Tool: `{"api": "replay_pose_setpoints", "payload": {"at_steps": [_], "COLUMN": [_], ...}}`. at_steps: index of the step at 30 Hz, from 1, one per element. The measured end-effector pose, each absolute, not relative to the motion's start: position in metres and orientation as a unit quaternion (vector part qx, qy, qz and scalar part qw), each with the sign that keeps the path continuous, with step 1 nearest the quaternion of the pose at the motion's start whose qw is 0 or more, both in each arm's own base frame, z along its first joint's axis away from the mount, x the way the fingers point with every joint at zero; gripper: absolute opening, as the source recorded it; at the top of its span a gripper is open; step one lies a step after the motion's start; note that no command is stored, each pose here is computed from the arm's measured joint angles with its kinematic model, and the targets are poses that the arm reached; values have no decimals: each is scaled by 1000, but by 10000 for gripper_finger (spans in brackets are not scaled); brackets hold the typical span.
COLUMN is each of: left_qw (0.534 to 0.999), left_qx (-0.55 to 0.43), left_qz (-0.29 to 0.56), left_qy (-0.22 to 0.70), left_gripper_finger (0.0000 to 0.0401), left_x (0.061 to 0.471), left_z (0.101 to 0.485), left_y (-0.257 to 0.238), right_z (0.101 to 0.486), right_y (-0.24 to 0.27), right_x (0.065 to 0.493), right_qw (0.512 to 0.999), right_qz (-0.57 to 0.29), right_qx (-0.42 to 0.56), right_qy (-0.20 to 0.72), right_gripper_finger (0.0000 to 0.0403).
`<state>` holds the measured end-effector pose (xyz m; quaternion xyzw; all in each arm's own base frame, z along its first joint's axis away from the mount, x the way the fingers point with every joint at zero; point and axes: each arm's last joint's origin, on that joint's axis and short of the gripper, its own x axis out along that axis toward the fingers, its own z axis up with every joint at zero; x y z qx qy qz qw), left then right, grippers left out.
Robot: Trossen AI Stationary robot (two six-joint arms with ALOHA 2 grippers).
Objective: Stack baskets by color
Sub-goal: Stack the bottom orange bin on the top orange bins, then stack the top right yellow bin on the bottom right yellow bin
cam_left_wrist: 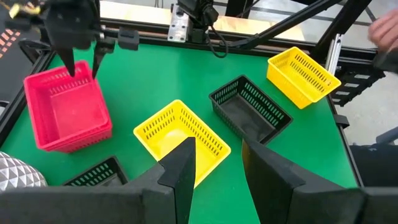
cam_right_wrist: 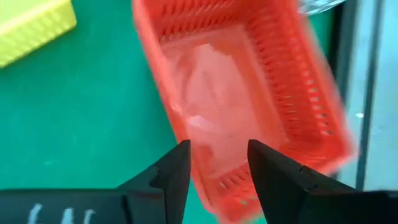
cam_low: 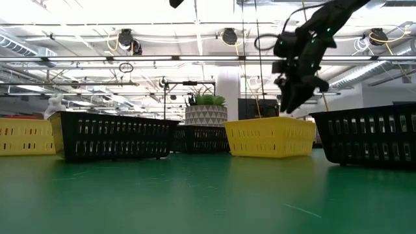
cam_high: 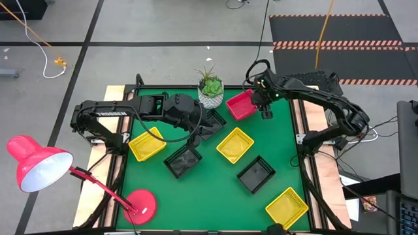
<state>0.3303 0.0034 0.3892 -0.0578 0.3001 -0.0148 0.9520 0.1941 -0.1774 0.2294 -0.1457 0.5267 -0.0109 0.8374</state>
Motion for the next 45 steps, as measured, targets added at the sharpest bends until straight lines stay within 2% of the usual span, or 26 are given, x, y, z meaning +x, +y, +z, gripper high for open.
{"api": "replay_pose_setpoints", "payload": {"at_steps": [7, 15, 22, 27, 37, 45], "left_qw": [952, 953, 954, 971, 981, 991], "left_qx": [-57, -51, -45, -30, -38, -55], "left_qz": [-11, 15, 39, 33, 32, 18], "left_qy": [300, 299, 292, 235, 186, 125], "left_gripper_finger": [131, 131, 131, 131, 131, 131], "left_x": [330, 330, 331, 342, 353, 354], "left_z": [389, 389, 390, 382, 348, 310], "left_y": [4, 5, 6, 4, 2, -7], "right_z": [256, 250, 242, 225, 212, 225], "right_y": [-167, -164, -154, -141, -97, -73], "right_x": [187, 200, 204, 206, 201, 198], "right_qw": [871, 878, 890, 906, 951, 966], "right_qz": [-80, -133, -111, -94, -21, 16], "right_qx": [-99, 19, 123, 174, 156, 152], "right_qy": [475, 460, 425, 376, 265, 207], "right_gripper_finger": [147, 130, 129, 129, 130, 130]}}
